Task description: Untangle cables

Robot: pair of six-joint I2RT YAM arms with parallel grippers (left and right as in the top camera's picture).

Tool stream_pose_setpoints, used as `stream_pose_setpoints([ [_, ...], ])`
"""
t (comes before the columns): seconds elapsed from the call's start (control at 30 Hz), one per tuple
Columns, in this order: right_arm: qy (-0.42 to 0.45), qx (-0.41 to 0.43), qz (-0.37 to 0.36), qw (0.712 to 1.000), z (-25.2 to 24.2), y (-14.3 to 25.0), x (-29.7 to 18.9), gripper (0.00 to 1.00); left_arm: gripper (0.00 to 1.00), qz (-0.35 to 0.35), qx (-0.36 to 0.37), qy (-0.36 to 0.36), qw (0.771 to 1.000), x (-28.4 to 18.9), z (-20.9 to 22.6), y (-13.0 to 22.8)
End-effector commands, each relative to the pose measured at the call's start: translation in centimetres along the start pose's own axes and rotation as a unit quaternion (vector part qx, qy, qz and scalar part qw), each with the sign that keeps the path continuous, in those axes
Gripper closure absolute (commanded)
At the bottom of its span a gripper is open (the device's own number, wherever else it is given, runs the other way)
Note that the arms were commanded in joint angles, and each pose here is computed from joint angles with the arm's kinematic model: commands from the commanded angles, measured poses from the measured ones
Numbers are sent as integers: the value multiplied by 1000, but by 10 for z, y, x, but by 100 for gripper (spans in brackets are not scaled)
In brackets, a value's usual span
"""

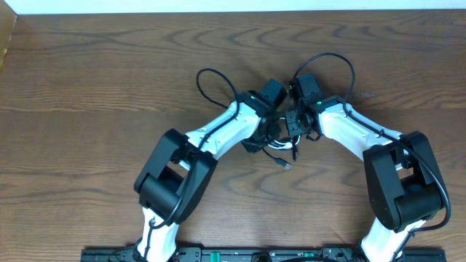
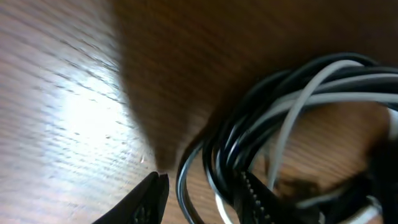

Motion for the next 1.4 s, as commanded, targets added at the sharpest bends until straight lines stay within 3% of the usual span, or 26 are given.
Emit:
stream_pose_setpoints([
  [0.0, 14, 18, 7, 1000, -10, 6, 3, 80, 62, 29, -9, -38, 999, 20, 15, 11],
  [0.17, 14, 18, 8, 1000, -10, 6, 3, 80, 69, 57, 8, -74, 996, 16, 37, 17],
  [0.43, 15, 22, 9, 1000, -10, 7, 3, 81, 71, 115, 76, -111, 984, 4, 77, 17],
  [0.63, 16, 22, 9, 1000, -11, 7, 3, 81, 66, 145, 137, -109, 974, -4, 100, 8],
  [0.77, 20, 22, 7, 1000, -12, 6, 3, 81, 50, 156, 172, -108, 967, -8, 113, 0],
  [1.07, 31, 26, 4, 999, -19, 4, 3, 80, 49, 109, 99, -280, 949, -34, 183, -27],
  [1.27, 31, 27, 4, 999, -19, 4, 3, 81, 46, 123, 119, -261, 950, -33, 180, -27],
  [1.37, 11, 20, 9, 1000, -12, 4, 1, 82, 55, 157, 180, -200, 950, -32, 163, -21],
])
Point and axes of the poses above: each gripper's point midway between its finger pads, its own x axis out along the fingers, its own z axis along the line the jaws close on, y = z × x, the point moved 1 cm from there along -x, back along the fingers, and after that the axes turned 15 degrees about x, right-handed, at the moved point
